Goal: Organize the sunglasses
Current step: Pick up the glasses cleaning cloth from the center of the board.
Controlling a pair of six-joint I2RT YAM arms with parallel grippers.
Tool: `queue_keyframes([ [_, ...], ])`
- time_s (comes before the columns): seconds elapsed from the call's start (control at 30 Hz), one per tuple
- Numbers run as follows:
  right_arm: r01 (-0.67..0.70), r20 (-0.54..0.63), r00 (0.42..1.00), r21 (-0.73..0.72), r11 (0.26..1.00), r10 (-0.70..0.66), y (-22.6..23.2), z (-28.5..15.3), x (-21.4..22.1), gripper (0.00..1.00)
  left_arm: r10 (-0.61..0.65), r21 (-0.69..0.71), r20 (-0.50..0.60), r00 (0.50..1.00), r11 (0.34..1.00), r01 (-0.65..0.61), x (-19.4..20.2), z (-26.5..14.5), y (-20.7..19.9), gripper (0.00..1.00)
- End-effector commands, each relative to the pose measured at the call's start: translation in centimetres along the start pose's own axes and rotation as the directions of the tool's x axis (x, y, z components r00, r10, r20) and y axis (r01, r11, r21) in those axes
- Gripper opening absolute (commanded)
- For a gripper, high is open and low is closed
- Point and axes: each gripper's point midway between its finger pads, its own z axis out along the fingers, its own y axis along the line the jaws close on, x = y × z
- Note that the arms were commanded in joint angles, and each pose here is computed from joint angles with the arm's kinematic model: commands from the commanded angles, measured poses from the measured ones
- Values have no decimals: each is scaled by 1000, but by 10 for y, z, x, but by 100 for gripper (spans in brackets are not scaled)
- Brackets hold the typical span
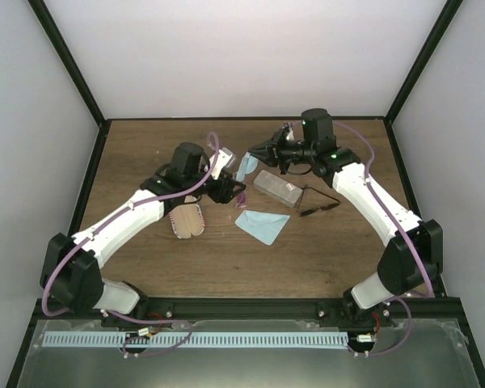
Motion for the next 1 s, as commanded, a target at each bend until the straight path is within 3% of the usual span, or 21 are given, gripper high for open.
queue_keyframes([
  [0.0, 59, 2, 998, -74, 995, -59, 35, -16, 8, 1, 4, 24, 1, 1000, 1000, -4, 4, 6, -3, 59],
  [0.13, 59, 3, 998, -74, 996, -59, 34, -16, 9, 1, 0, 30, -6, 1000, 1000, 0, 5, 9, -2, 49],
  [0.27, 59, -1, 998, -75, 995, -59, 33, -17, 10, 1, -6, 20, 3, 1000, 1000, 6, 1, 8, -1, 48],
  [0.6, 61, -15, 998, -76, 995, -62, 31, -16, 12, 1, -16, -2, 3, 1000, 1000, 16, -3, 12, 4, 34],
  [0.7, 62, -21, 998, -74, 995, -63, 30, -17, 14, 1, -20, 6, 7, 1000, 1000, 20, -4, 12, 3, 38],
  [0.8, 63, -23, 998, -73, 995, -65, 30, -17, 15, 1, -19, -6, 27, 999, 1000, 19, -8, 9, 4, 57],
  [0.97, 64, -20, 998, -77, 995, -66, 30, -18, 14, 1, -20, -40, 63, 998, 999, 22, -15, 6, 8, 58],
])
